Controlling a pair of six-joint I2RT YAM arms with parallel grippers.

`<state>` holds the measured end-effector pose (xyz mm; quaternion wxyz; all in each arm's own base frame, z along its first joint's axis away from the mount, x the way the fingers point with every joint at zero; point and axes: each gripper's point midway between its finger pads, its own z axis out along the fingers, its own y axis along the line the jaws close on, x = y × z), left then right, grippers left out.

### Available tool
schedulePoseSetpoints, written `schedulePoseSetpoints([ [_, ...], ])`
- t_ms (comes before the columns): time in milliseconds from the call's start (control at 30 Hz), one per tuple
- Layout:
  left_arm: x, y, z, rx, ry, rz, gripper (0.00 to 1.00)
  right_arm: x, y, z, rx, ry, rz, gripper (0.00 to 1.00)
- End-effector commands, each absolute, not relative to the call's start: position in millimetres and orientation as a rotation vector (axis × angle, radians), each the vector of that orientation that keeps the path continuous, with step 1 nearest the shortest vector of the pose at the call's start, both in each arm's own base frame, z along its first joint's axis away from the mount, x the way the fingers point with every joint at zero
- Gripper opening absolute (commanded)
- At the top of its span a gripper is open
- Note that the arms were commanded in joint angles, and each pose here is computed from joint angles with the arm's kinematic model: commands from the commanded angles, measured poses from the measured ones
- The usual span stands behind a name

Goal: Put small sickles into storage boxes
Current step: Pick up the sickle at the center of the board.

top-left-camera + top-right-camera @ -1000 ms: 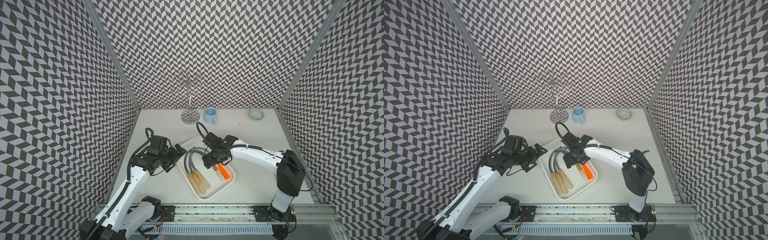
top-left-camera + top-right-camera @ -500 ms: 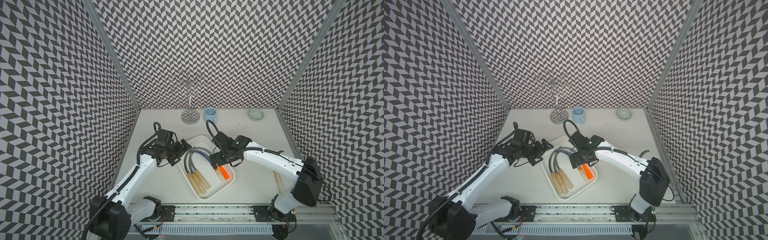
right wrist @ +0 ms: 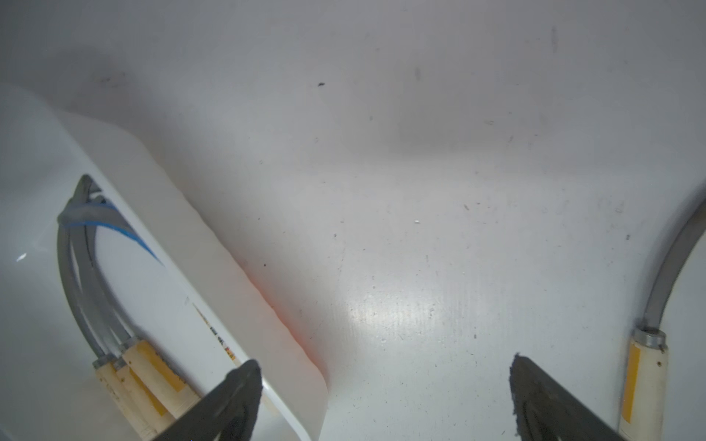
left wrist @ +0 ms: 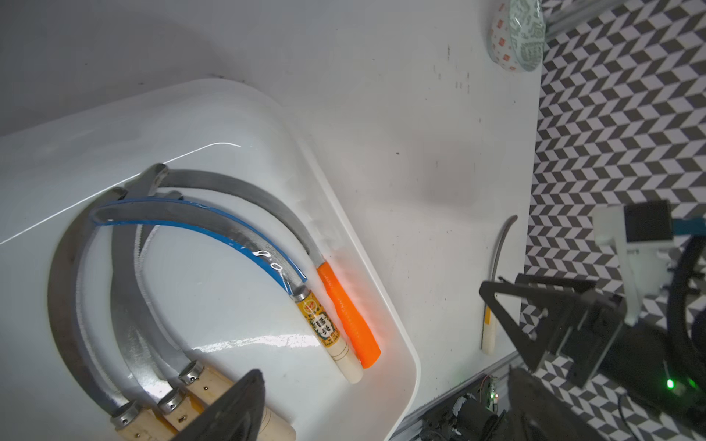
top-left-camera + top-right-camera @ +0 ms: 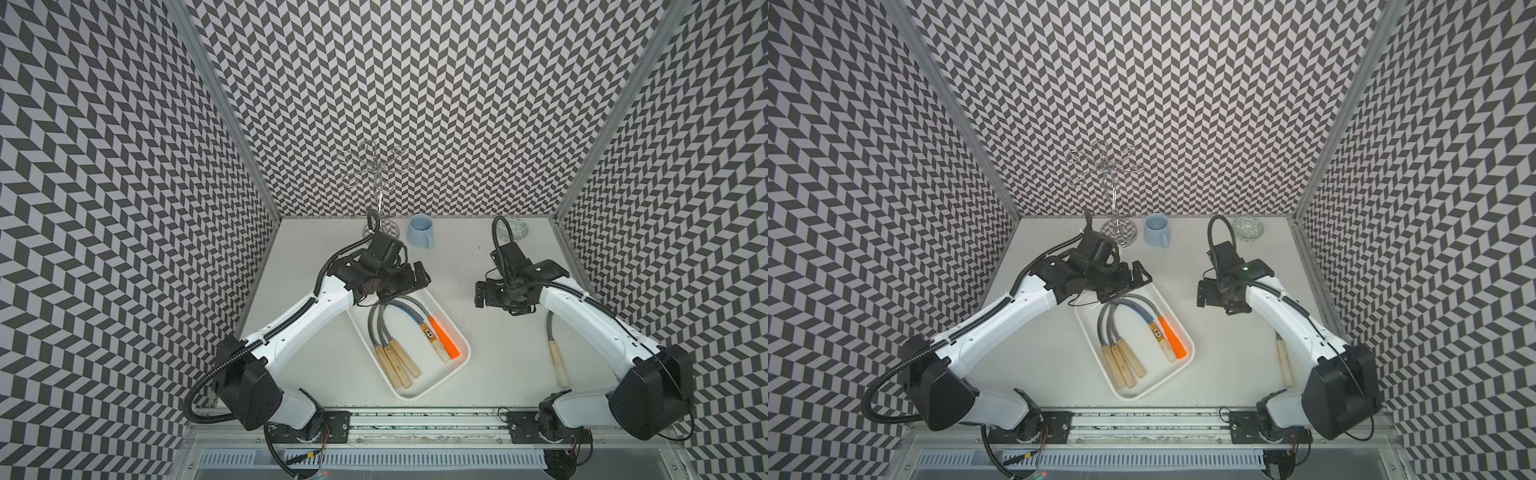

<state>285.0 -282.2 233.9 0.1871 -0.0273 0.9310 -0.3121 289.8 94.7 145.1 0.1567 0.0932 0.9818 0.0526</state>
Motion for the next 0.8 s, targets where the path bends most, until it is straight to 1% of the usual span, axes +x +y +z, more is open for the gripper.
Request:
schedulePoseSetpoints([
  [0,279,-283,240,0.061,2.603,-0.758,1.0,287,53,141,0.485,2.791,0.087,1.0],
  [200,256,-299,249,0.262,2.556,-0.739,1.0,274,0,125,0.821,2.755,0.086,1.0],
  [300,242,-300,254,0.379,2.532,-0.673,1.0,264,-23,124,0.976,2.682,0.045,1.0],
  [400,234,-293,249,0.431,2.529,-0.635,1.0,254,-45,132,1.122,2.572,-0.015,1.0],
  [567,217,-287,237,0.509,2.525,-0.683,1.0,248,-68,136,1.182,2.491,-0.087,1.0],
  [767,210,-281,230,0.581,2.514,-0.663,0.99,241,-79,111,1.138,2.612,-0.127,1.0],
])
